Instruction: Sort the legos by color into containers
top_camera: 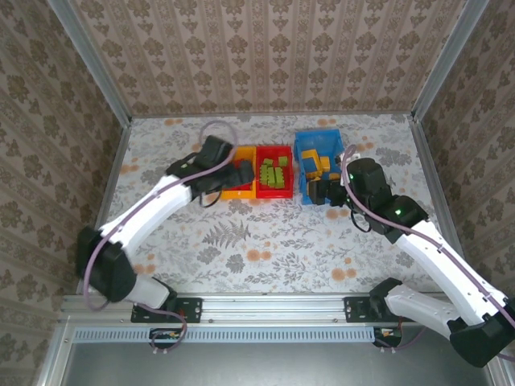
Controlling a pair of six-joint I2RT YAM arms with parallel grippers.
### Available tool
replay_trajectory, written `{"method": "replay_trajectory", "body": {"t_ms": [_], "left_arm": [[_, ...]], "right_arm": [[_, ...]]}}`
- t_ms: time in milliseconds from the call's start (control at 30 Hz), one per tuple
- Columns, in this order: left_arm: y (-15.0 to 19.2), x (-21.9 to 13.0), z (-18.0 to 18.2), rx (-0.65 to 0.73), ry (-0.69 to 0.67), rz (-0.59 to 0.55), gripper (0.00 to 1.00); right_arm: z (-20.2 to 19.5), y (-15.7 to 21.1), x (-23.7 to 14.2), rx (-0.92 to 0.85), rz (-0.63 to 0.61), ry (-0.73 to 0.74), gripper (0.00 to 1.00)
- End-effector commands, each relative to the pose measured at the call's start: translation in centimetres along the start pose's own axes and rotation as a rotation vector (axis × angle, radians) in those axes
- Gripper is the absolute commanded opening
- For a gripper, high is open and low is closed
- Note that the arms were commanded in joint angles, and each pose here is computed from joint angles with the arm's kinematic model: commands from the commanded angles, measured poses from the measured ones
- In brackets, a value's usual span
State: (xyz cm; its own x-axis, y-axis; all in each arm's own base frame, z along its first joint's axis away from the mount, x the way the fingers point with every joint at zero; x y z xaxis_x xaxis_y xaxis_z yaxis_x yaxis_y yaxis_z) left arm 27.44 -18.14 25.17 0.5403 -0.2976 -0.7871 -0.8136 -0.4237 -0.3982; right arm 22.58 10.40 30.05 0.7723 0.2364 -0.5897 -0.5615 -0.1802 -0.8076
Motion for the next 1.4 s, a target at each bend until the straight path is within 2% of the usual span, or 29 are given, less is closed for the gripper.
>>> {"method": "replay_trajectory", "body": {"t_ms": [0,67,133,167,267,367,433,500,633,767,900,967,1033,1133,1267,1367], "left_arm": [[0.0,-2.3,5.0,-0.090,-0.148,-0.097,1.00],[0.1,-4.4,8.6,-0.101,-0.343,-0.210,1.00],[0.2,-6.3,12.0,-0.139,-0.535,-0.341,1.00],[0.2,-7.0,13.4,-0.137,-0.594,-0.401,1.00],[0.3,-7.2,15.9,-0.043,-0.618,-0.458,1.00],[0.7,-6.0,17.0,0.125,-0.557,-0.569,1.00],[1.0,-5.2,18.1,0.171,-0.561,-0.663,1.00],[0.7,-4.6,18.6,0.191,-0.529,-0.711,1.00],[-0.9,-2.7,19.2,0.253,-0.496,-0.692,1.00],[-2.2,0.3,20.0,0.245,-0.446,-0.629,1.00],[-3.8,2.8,19.9,0.244,-0.373,-0.669,1.00],[-4.7,3.7,19.7,0.255,-0.349,-0.668,1.00],[-5.7,4.2,19.6,0.253,-0.308,-0.720,1.00],[-6.8,5.1,19.4,0.319,-0.297,-0.672,1.00],[-6.7,5.9,20.0,0.358,-0.266,-0.712,1.00],[-6.5,7.0,21.0,0.360,-0.226,-0.784,1.00]], "right_arm": [[-3.4,2.1,-0.3,0.016,0.124,0.304,1.00],[-6.1,3.6,0.6,0.108,0.205,0.451,0.99],[-8.3,4.9,1.0,0.189,0.206,0.561,1.00],[-9.0,5.5,1.0,0.201,0.183,0.631,1.00],[-10.9,8.3,1.5,0.269,0.132,0.713,1.00],[-12.5,10.7,2.5,0.345,0.102,0.731,1.00],[-12.9,11.6,3.5,0.272,0.077,0.752,1.00],[-13.0,11.9,4.5,0.197,0.047,0.754,1.00],[-13.2,12.7,6.7,0.114,-0.040,0.738,1.00],[-13.2,12.1,8.9,0.103,-0.042,0.680,0.99],[-13.5,10.7,10.3,0.113,-0.188,0.637,1.00],[-14.1,10.3,10.8,0.115,-0.217,0.643,1.00],[-14.6,9.9,11.3,0.112,-0.258,0.635,1.00],[-14.8,10.6,12.8,0.120,-0.279,0.589,1.00],[-14.0,10.5,13.4,0.072,-0.273,0.520,1.00],[-13.9,10.7,13.5,0.066,-0.289,0.494,1.00]]}}
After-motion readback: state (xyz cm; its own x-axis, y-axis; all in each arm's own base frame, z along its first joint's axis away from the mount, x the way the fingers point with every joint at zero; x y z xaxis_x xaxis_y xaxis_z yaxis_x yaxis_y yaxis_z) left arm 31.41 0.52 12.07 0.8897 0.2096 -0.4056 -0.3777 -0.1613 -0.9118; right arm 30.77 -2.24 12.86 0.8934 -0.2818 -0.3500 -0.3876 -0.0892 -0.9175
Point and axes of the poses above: each hand's point on the last joint's axis, 136 mm out from that joint toward the fingers, its own x axis out along the fingers, its own z axis along the line the jaws close on, y = z × x, the point moved 8 cm from there along -x, back along the fingers, and after that the axes turned 12 degrees about -x, right-handed, at the moved point
